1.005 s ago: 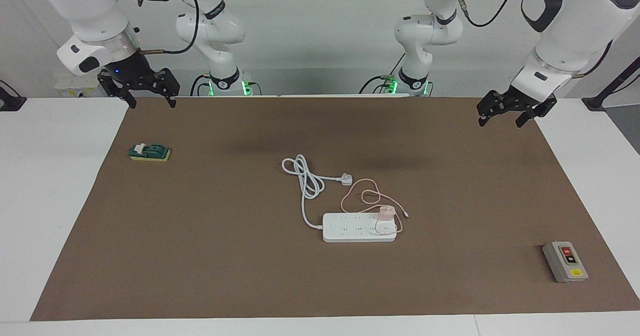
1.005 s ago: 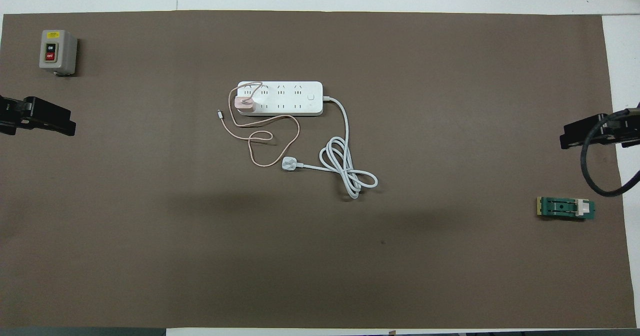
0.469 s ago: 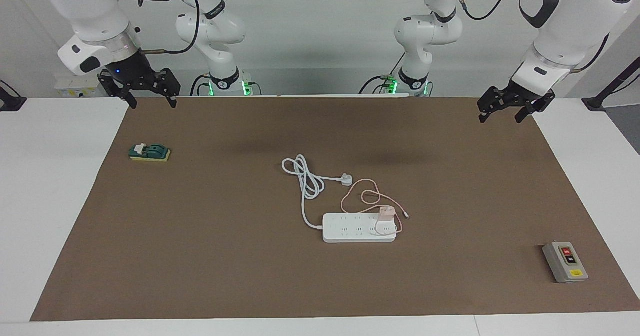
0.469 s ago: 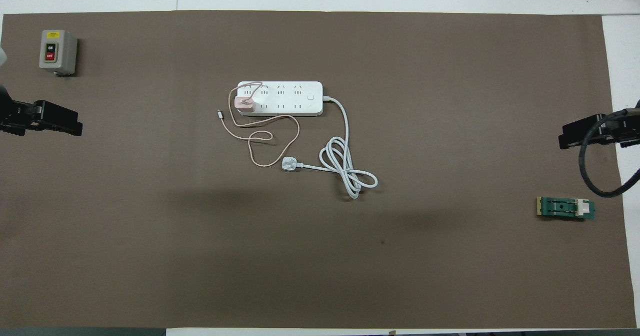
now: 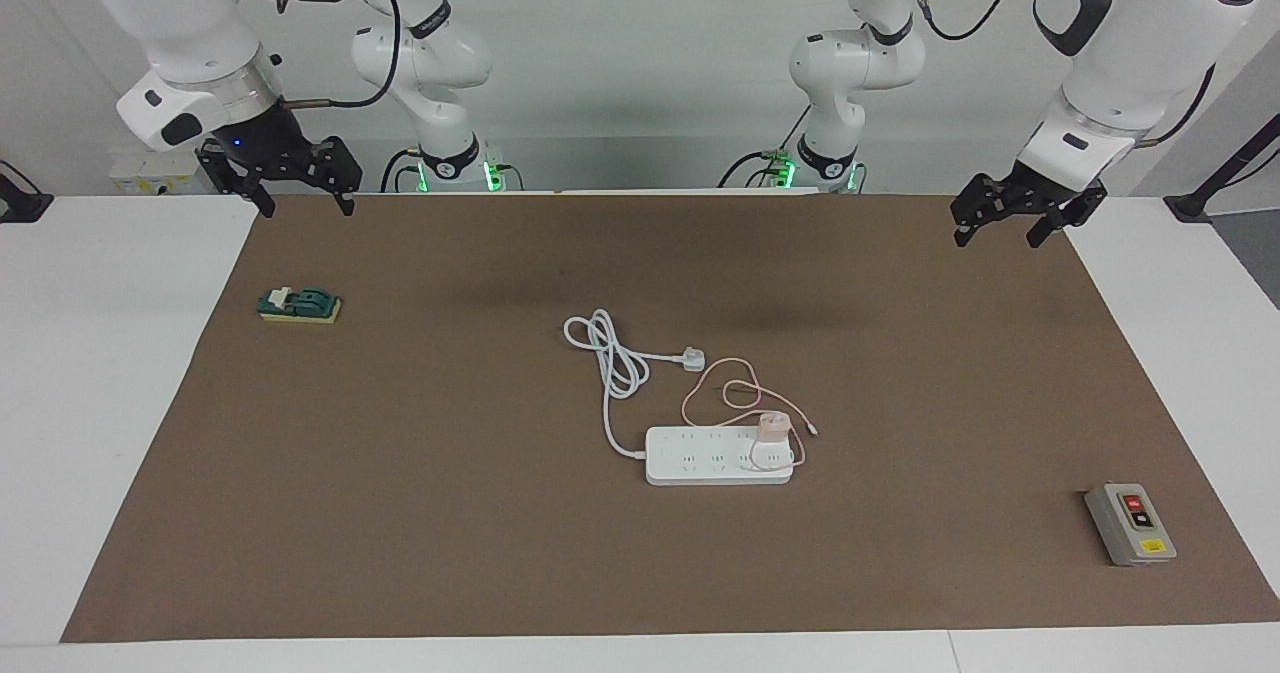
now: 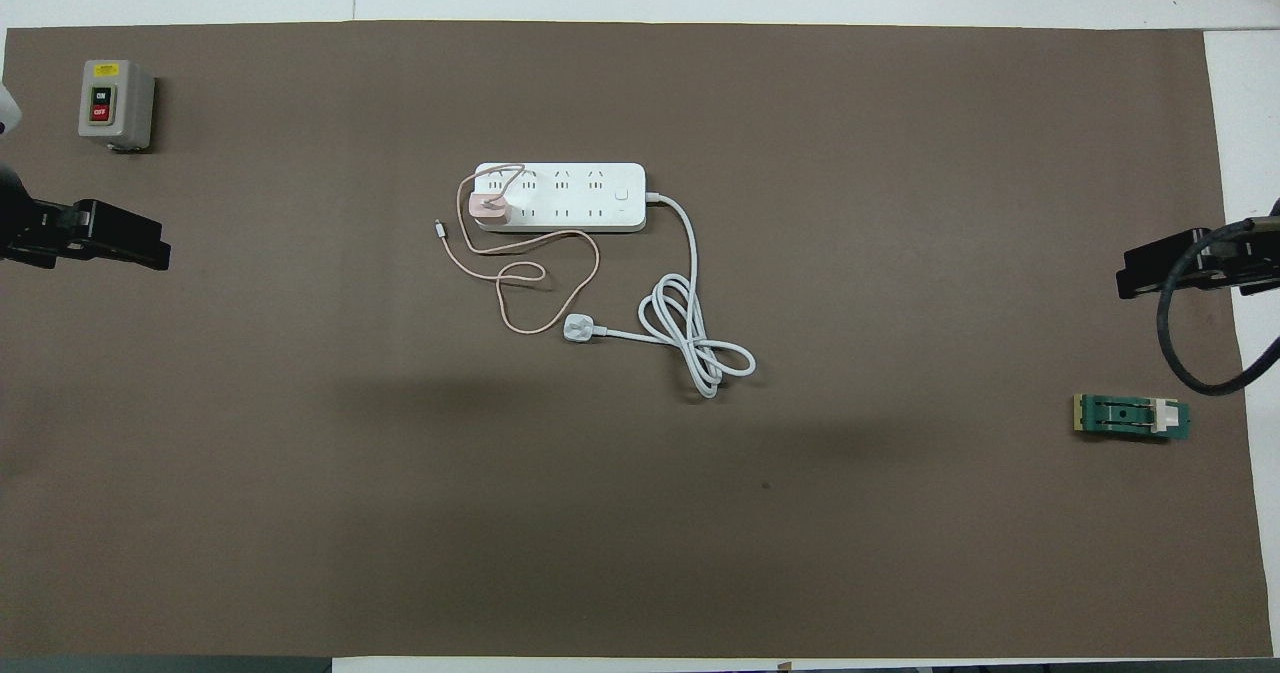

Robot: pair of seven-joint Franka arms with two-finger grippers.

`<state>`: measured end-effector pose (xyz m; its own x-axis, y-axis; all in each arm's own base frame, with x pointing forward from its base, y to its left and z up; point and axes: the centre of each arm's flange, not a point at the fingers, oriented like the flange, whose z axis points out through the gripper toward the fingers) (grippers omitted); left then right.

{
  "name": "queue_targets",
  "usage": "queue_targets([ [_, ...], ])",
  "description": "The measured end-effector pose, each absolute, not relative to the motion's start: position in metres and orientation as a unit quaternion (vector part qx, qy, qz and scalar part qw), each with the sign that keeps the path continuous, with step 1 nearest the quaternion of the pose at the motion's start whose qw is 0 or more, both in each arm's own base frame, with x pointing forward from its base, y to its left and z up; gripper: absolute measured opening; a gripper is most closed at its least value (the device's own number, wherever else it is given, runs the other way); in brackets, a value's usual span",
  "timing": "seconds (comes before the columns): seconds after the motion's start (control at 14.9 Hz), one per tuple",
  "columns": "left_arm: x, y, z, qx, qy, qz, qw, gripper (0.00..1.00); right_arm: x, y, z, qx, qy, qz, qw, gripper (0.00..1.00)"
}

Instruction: Plug charger into power strip

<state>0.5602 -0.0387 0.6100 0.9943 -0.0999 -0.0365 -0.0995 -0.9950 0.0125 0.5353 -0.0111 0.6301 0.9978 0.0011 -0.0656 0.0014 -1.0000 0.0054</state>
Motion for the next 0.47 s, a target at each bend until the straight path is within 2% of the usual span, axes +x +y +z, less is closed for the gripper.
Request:
queue_targets([
  [0.47,0.5601,-0.0398,0.6098,0.999,-0.051,-0.019,0.005,1.00,0.5353,-0.0108,0.6301,0.999,0.001,-0.033,0.003,1.00],
])
